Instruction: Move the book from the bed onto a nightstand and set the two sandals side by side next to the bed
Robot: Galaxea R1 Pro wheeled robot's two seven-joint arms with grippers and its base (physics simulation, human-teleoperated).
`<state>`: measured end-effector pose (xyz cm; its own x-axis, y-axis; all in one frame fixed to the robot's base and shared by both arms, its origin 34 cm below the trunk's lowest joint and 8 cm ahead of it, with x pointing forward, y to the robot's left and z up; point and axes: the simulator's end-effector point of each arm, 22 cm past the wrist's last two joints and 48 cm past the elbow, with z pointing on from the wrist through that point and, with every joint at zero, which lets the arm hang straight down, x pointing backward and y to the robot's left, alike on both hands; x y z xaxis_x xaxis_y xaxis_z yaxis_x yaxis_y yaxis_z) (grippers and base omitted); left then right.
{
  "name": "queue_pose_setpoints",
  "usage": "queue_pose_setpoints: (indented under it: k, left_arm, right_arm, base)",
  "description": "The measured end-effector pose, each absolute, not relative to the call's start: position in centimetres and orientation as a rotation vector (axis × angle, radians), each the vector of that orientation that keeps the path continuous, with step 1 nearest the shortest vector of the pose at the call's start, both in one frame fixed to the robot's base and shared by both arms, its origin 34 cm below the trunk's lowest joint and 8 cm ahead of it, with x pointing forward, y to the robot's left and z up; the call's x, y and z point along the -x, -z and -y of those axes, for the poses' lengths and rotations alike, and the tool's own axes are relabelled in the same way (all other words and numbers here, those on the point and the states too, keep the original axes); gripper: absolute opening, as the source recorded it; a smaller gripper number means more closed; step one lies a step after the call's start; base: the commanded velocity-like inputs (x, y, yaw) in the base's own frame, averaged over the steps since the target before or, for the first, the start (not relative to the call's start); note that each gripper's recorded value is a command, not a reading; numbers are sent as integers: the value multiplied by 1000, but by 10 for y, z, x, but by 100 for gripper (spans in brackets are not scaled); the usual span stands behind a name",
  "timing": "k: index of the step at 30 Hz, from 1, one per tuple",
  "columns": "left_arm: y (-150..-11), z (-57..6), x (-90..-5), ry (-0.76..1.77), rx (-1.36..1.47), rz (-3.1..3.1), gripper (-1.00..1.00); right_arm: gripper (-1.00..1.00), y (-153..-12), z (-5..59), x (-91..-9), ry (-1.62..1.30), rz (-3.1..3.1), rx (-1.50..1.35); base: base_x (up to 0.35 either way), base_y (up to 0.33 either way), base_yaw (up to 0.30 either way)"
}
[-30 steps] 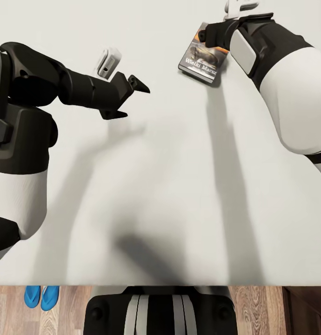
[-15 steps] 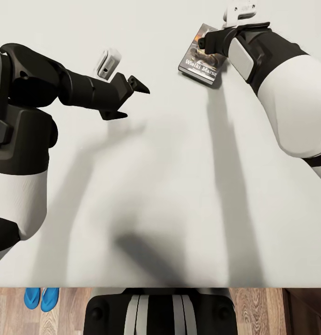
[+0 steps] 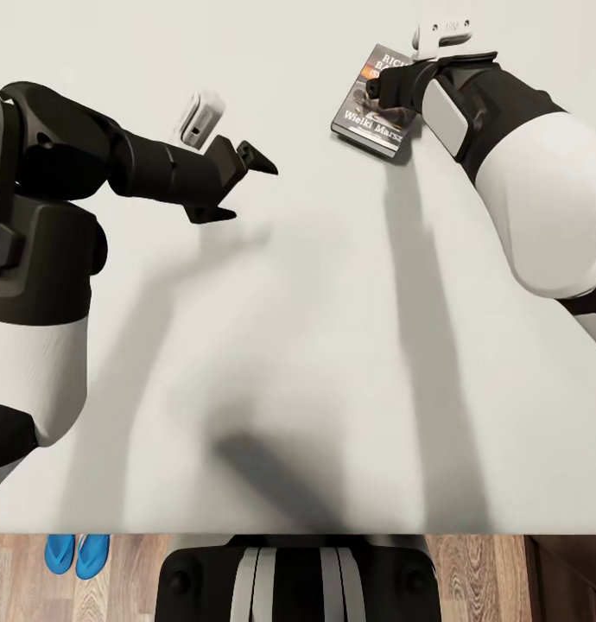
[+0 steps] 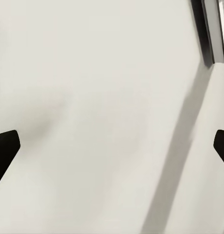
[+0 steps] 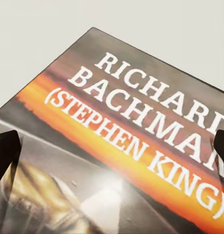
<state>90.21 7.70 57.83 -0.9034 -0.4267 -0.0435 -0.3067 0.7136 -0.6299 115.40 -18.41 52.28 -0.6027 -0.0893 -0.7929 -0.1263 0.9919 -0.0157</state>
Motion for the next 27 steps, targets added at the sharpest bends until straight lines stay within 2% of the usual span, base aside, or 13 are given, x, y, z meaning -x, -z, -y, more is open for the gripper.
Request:
queue_pose_setpoints:
  k: [14,27]
  left_arm:
    - [-574,-78,-898,957,604,-2741,100]
    - [-573,-78,-898,958,607,-2742,100]
  right_arm:
    - [100,-523,184,-1154,-51,-2221,151]
    - [100,-522,184,-1154,-51,-2223,151]
  base:
    - [-9,-1,0]
    - [-214,-47,0]
